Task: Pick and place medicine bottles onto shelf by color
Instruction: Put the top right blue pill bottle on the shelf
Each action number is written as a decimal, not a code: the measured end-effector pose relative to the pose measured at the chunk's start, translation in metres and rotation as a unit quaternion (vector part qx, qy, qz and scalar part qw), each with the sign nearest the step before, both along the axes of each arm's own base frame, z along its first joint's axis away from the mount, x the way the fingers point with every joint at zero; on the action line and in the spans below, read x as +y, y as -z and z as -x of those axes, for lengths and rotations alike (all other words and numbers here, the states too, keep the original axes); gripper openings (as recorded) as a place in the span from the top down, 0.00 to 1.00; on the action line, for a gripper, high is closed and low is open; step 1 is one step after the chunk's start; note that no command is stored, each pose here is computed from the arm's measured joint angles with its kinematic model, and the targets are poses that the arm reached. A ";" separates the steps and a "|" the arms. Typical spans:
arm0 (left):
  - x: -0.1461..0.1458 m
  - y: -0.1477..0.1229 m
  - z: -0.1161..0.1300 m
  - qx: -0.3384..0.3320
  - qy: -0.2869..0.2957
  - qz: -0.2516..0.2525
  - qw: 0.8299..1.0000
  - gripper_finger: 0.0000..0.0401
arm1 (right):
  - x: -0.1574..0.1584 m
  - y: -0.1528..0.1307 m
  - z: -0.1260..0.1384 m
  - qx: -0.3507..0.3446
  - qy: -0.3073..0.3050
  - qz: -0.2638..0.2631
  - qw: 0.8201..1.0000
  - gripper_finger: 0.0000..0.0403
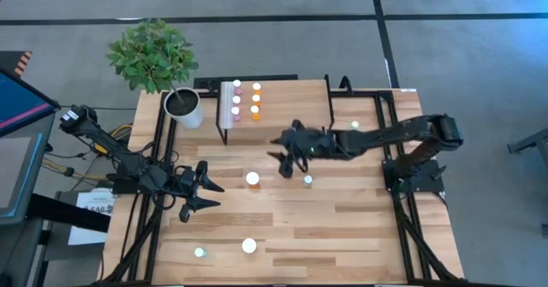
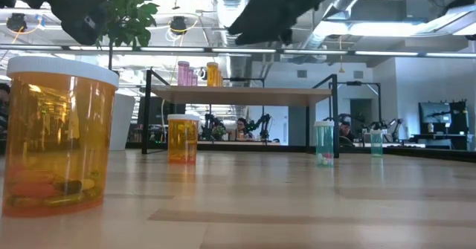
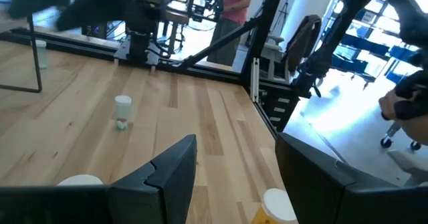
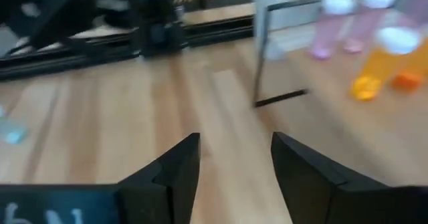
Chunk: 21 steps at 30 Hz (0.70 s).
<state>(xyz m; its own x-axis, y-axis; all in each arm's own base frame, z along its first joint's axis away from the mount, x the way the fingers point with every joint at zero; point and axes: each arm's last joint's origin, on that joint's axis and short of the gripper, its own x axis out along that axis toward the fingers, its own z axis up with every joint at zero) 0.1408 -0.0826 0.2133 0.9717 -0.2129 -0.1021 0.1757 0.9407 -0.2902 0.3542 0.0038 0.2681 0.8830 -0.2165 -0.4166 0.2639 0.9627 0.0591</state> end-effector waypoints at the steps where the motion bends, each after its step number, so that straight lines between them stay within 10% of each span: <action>1: 0.000 0.000 0.000 0.000 0.000 0.002 1.000 0.52 | 0.010 0.000 0.003 0.007 -0.006 -0.001 1.000 0.49; 13: 0.000 -0.001 0.000 -0.006 0.001 0.005 1.000 0.52 | 0.125 0.027 0.040 0.134 -0.092 -0.075 0.984 0.51; 21: 0.000 -0.003 0.000 -0.012 0.000 0.008 1.000 0.52 | 0.123 0.026 0.083 0.229 0.035 -0.082 0.969 0.52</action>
